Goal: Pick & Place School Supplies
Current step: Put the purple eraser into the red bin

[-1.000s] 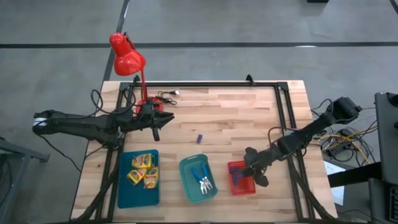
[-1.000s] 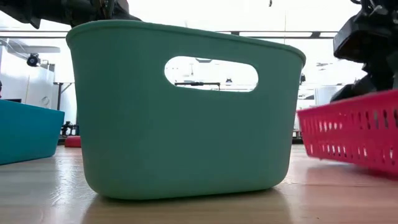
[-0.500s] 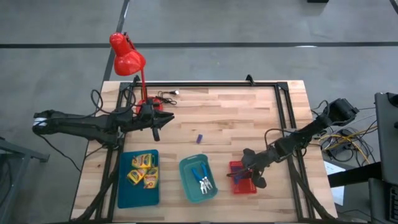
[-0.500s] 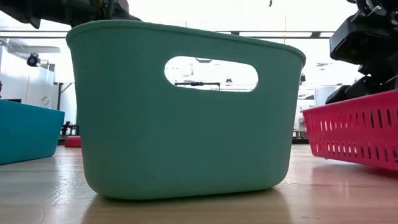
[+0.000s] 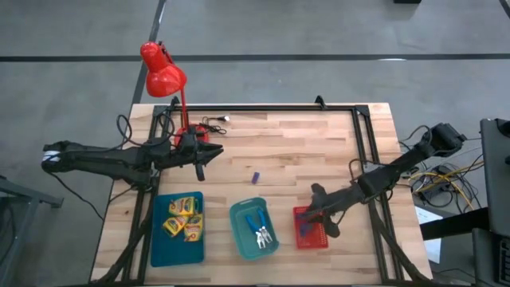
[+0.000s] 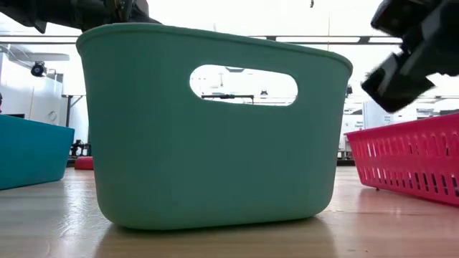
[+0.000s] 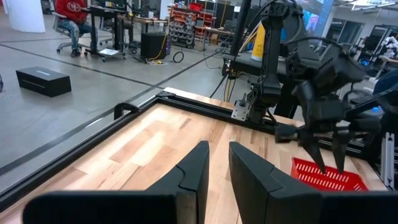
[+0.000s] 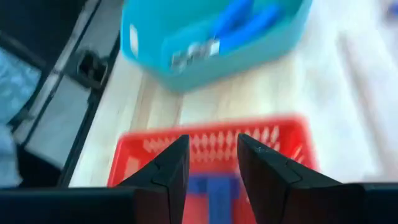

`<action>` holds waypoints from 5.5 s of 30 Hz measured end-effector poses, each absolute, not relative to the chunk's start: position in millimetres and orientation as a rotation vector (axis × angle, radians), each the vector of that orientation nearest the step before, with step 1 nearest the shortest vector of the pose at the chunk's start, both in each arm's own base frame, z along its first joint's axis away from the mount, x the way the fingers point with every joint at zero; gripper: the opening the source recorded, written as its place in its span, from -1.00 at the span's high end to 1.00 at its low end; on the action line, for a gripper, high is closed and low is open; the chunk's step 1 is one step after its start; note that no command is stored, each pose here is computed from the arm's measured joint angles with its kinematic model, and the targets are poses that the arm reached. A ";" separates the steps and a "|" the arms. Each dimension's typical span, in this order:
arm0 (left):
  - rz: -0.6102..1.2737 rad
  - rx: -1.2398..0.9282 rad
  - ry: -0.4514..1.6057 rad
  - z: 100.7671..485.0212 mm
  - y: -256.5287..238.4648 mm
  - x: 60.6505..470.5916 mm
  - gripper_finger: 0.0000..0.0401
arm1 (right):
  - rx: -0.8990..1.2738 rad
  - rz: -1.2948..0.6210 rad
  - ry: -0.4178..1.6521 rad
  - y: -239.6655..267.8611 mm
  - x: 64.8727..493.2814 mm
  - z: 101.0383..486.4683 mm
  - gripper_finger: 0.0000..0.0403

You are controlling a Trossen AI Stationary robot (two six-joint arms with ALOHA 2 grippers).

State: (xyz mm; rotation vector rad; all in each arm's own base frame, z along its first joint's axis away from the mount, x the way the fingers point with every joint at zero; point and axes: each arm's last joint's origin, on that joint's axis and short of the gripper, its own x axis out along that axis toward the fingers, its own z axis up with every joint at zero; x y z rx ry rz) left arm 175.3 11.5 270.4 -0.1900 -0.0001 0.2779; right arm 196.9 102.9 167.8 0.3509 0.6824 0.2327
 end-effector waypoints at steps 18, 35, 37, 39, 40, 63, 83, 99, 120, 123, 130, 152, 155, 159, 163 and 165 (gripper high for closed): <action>0.279 -0.189 0.007 269.7 11.5 175.2 0.67 | -0.081 0.169 0.316 71.0 200.0 211.2 0.06; 0.280 -0.188 0.018 268.6 11.5 175.2 0.67 | -0.128 0.405 0.269 -14.5 231.2 210.2 -0.14; 0.280 -0.188 0.021 268.3 11.5 175.2 0.67 | -0.133 0.434 0.278 -20.3 238.0 207.4 -0.14; 0.280 -0.187 0.023 268.2 11.5 175.2 0.67 | -0.132 0.451 0.295 -23.8 244.9 204.2 -0.14; 0.280 -0.187 0.023 268.2 11.4 175.2 0.67 | -0.133 0.453 0.296 -24.7 250.0 204.6 -0.14; 0.281 -0.186 0.034 267.1 11.4 175.1 0.67 | 0.003 0.144 0.498 -48.6 372.2 163.9 -0.09; 0.282 -0.185 0.047 265.9 11.5 175.0 0.67 | 0.113 -0.016 0.637 -36.4 383.4 108.7 -0.09; 0.284 -0.182 0.068 263.8 11.4 174.9 0.67 | 0.114 -0.014 0.736 -35.8 384.3 92.1 -0.09; 0.285 -0.181 0.075 263.1 11.4 174.9 0.67 | 0.023 0.047 0.897 -33.9 367.6 101.9 -0.09; 0.285 -0.181 0.076 263.1 11.4 174.9 0.67 | 0.025 0.049 0.936 -33.4 362.5 106.2 -0.09; 0.285 -0.181 0.078 262.8 11.4 174.8 0.67 | 0.026 0.062 1.060 -31.8 346.1 117.5 -0.09; 0.285 -0.181 0.081 262.6 11.4 174.8 0.67 | -0.135 0.086 0.920 -30.3 329.8 181.6 -0.09; 0.285 -0.181 0.081 262.6 11.5 174.8 0.67 | -0.168 0.091 0.855 -29.8 327.0 197.7 -0.09; 0.285 -0.181 0.078 262.8 11.5 174.8 0.67 | -0.406 0.195 0.831 -29.3 319.6 206.5 -0.09; 0.285 -0.181 0.079 262.8 11.5 174.8 0.67 | -0.657 0.355 0.868 -29.2 311.9 201.3 -0.09; 0.286 -0.181 0.079 262.8 11.5 174.8 0.67 | -0.658 0.408 0.861 -31.1 311.2 196.1 -0.09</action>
